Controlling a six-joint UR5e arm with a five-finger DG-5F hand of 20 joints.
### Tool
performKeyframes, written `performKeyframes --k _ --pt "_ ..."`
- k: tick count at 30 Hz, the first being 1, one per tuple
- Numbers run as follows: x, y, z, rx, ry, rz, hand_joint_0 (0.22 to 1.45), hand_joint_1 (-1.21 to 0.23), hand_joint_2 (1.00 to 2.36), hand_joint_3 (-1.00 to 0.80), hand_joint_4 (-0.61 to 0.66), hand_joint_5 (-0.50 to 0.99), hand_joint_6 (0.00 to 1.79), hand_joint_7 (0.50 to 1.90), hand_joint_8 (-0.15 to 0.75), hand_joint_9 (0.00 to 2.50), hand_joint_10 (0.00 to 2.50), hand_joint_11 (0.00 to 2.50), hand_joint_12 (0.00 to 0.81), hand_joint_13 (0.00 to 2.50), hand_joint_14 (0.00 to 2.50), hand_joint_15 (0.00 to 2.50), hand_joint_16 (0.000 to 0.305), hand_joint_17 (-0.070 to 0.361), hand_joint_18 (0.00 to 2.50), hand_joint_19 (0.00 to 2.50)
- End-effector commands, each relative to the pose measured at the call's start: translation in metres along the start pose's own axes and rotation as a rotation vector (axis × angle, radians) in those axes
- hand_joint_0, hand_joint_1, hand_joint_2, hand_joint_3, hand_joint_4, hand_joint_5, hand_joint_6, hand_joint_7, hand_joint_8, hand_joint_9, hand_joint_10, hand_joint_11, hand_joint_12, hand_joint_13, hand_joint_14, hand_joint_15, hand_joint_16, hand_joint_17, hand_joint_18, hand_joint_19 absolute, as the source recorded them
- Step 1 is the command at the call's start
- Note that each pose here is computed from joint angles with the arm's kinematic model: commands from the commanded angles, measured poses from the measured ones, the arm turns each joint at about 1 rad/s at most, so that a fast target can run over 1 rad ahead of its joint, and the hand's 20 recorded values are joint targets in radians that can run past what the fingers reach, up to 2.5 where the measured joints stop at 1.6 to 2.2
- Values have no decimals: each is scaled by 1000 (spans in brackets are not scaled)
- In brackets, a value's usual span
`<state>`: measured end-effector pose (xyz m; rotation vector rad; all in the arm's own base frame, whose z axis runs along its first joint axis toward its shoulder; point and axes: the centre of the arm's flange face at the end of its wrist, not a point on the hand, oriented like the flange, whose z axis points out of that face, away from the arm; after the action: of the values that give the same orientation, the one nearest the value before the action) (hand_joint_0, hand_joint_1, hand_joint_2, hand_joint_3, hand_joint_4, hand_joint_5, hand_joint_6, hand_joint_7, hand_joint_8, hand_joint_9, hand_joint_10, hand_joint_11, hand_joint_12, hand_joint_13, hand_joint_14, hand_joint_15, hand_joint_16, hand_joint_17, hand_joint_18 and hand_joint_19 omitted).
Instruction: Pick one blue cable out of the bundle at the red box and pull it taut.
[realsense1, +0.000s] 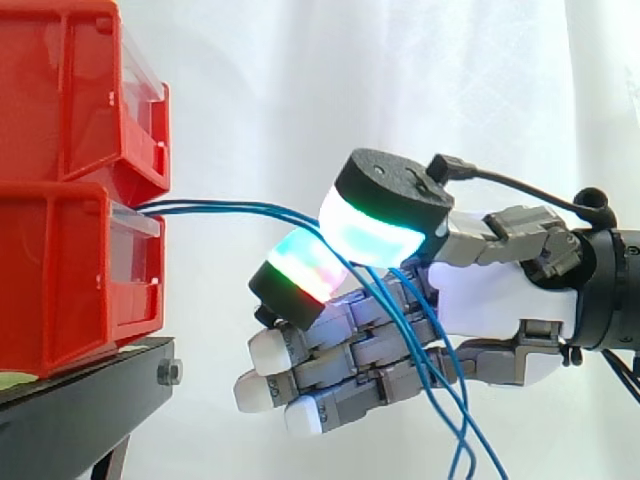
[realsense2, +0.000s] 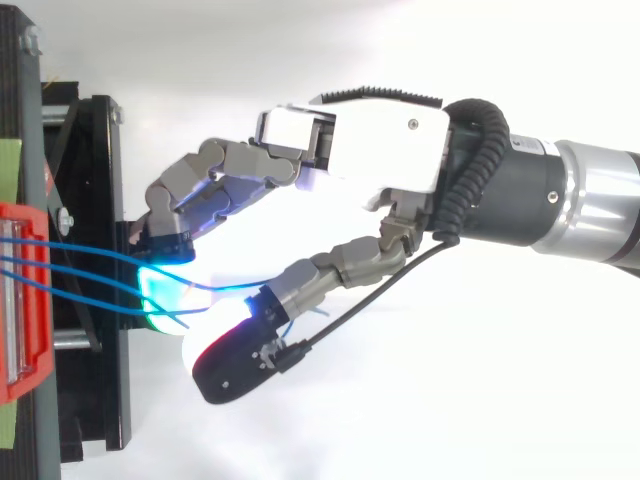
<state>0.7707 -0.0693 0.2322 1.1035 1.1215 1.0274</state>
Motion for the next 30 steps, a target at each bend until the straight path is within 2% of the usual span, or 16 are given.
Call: performKeyframes --k 1,7,17,22,28,30 --pt "1 0 0 0 1 0 753 -961 1000 -500 161 -171 929 958 352 725 11 511 384 514 7 180 55 124 608 186" --pt "1 1 0 -4 -2 1 681 -918 1000 -500 176 -158 918 993 359 752 9 518 382 519 7 191 54 123 603 228" --pt "4 1 0 -6 0 2 534 -716 1000 -500 198 -143 901 980 388 781 11 502 392 516 8 224 57 129 589 280" --pt "4 1 0 -4 0 2 511 -629 1000 -500 194 -137 892 971 397 794 10 492 399 513 8 222 59 132 578 297" --pt "4 1 0 -3 0 1 543 -614 1000 -494 188 -136 885 998 393 790 9 486 390 503 9 228 57 128 557 306" --pt "2 1 0 -6 -2 2 575 -627 1009 -388 189 -134 890 1043 389 793 11 487 382 500 9 225 55 124 550 312"
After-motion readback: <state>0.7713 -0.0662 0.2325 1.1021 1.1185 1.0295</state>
